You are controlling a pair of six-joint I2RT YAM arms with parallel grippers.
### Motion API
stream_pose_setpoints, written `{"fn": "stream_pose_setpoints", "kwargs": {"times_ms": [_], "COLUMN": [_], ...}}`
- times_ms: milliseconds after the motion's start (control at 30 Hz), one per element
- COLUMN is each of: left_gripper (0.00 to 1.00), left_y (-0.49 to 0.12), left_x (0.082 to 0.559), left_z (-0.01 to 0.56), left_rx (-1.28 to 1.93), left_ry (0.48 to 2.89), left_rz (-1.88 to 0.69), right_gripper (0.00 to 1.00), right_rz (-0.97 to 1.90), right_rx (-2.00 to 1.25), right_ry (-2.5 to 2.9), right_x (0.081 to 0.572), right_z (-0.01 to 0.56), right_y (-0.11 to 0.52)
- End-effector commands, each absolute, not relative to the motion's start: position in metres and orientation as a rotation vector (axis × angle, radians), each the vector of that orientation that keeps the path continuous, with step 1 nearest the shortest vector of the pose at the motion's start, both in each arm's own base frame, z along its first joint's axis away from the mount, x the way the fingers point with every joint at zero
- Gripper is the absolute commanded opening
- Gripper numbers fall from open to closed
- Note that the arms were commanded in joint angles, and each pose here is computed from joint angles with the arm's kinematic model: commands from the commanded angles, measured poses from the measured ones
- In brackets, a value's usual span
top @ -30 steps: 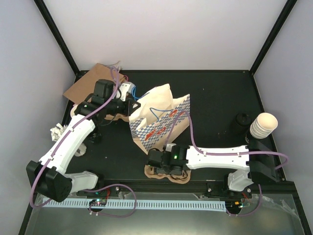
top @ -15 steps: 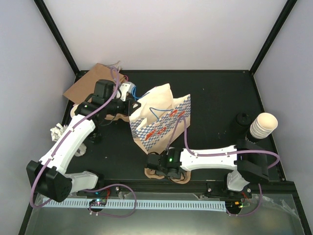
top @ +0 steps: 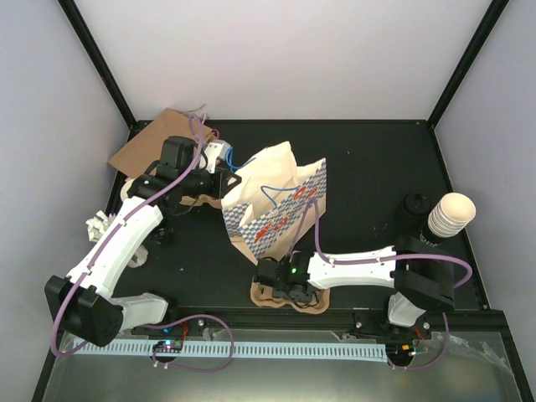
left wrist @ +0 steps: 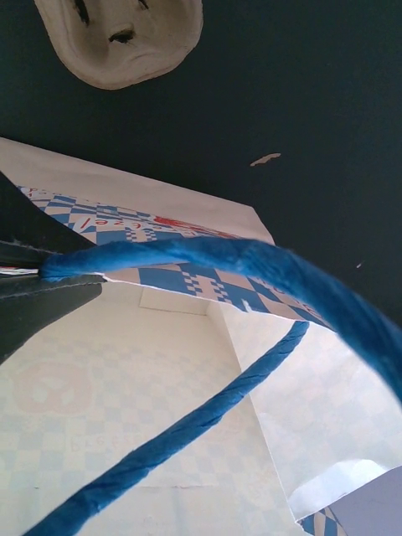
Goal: Pack the takeout coffee
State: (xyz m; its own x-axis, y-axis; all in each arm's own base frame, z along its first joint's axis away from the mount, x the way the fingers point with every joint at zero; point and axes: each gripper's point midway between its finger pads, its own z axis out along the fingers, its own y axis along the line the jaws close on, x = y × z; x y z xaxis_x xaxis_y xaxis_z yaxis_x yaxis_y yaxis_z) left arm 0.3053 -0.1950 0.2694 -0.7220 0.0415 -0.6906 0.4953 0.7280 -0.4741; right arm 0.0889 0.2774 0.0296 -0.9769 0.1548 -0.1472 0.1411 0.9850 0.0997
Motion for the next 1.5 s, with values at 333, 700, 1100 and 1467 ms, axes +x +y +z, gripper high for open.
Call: {"fn": "stream_pose_setpoints", "kwargs": {"times_ms": [333,700,1100,1467], "left_gripper": [0.01,0.02,0.02,0.02], "left_y": [-0.198,-0.197,-0.206,-0.228], "left_x": [0.307,0.308,0.287,0.261], "left_z": [0.282,0.291,0.297,0.312], "left_rx": [0.443,0.455,0.544,0.712], "left_ry": [2.197,2.193,2.154,2.077], "left_rz": [-0.872,-0.854,-0.873,-0.952], "right_gripper": [0.37,0.31,0.36,0.37], "right_rz": [0.170,0.297,0.364,0.176], "right_rx": [0.086,-0.346,-0.468,-0.301], "right_ry": [2.838,2.636,2.294,2.003], "right_x": [0.107,0.115,0.139,0.191], "right_z": [0.076,0.179,0.321,0.430], "right_y": [0.247,0.225,0.190,0.158]}}
